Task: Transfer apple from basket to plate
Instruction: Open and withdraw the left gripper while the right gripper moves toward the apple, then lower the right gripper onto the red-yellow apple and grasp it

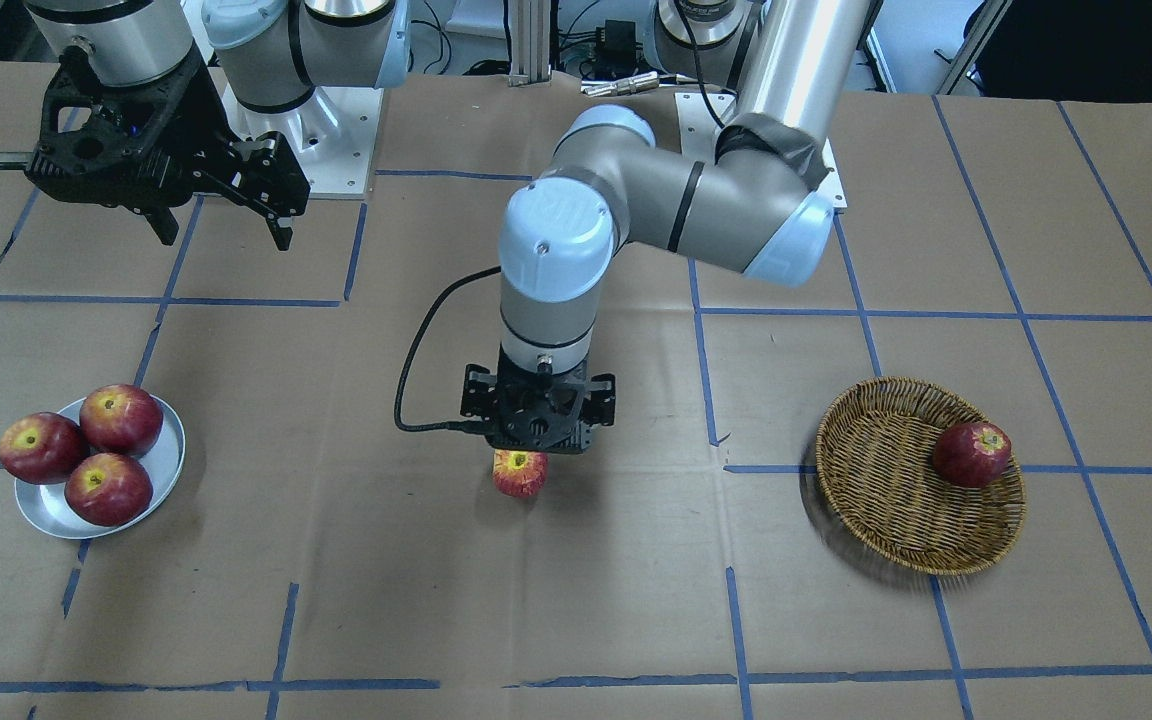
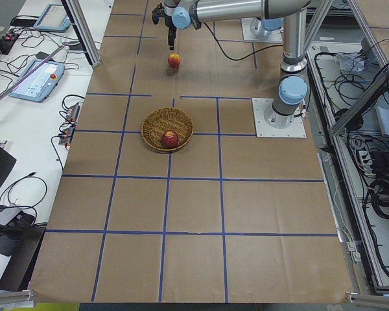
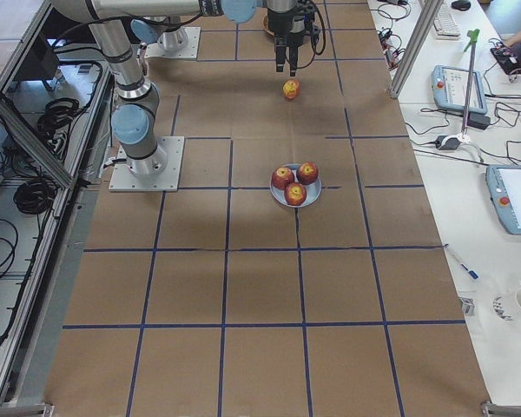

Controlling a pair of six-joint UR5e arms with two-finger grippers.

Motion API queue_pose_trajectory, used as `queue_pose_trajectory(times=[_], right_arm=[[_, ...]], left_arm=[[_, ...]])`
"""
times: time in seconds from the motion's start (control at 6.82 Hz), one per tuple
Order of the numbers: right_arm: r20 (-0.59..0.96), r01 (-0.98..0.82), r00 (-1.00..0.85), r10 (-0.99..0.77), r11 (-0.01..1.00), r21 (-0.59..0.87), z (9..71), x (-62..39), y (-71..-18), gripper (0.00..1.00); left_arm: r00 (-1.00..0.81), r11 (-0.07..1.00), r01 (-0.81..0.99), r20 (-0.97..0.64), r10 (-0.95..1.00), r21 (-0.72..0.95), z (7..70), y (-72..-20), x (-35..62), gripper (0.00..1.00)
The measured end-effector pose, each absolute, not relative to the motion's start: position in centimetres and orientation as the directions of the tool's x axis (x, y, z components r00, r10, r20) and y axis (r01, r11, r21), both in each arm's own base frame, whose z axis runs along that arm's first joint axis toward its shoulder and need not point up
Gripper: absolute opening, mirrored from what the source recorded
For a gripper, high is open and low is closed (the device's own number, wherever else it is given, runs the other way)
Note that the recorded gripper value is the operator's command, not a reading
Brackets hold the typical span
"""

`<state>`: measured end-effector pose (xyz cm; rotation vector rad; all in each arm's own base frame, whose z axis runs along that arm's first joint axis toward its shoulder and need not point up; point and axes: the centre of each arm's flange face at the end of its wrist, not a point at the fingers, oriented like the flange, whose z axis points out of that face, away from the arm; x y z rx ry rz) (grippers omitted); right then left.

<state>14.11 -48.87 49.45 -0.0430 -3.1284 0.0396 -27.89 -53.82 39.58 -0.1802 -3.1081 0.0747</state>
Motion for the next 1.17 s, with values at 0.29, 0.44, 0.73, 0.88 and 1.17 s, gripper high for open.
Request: queue_pose_trajectory(times=[0.29, 0.44, 0.73, 0.88, 1.17], right_arm=[[0.011, 0.011, -1.0, 0.011, 0.999, -0.031, 47.5, 15.8, -50.9, 1.0], [0.008, -0.003, -1.0, -0.003, 0.998, -0.063, 46.2, 18.2, -52.1, 1.0], [-0.009, 0.007, -1.0, 0.006, 0.994, -0.111, 42.3, 24.2, -53.9, 1.0], [-0.02, 0.023, -1.0, 0.02, 0.992, -0.128, 40.1, 27.2, -54.6, 1.0], [-0.037, 0.05, -0.998, 0.045, 0.987, -0.15, 34.8, 32.5, -55.6, 1.0]], left_arm=[[-0.975, 0.975, 0.219, 0.013, 0.22, -0.046, 47.2, -50.2, -18.9, 0.99], [-0.973, 0.973, 0.229, 0.02, 0.229, -0.005, 48.1, -48.7, -15.5, 0.99], [-0.979, 0.977, 0.2, 0.041, 0.197, 0.073, 47.2, -47.2, -12.0, 0.99], [-0.981, 0.979, 0.192, 0.04, 0.189, 0.065, 47.9, -46.8, -11.5, 0.99], [-0.982, 0.982, 0.185, 0.036, 0.183, 0.04, 49.1, -46.1, -11.5, 0.99]])
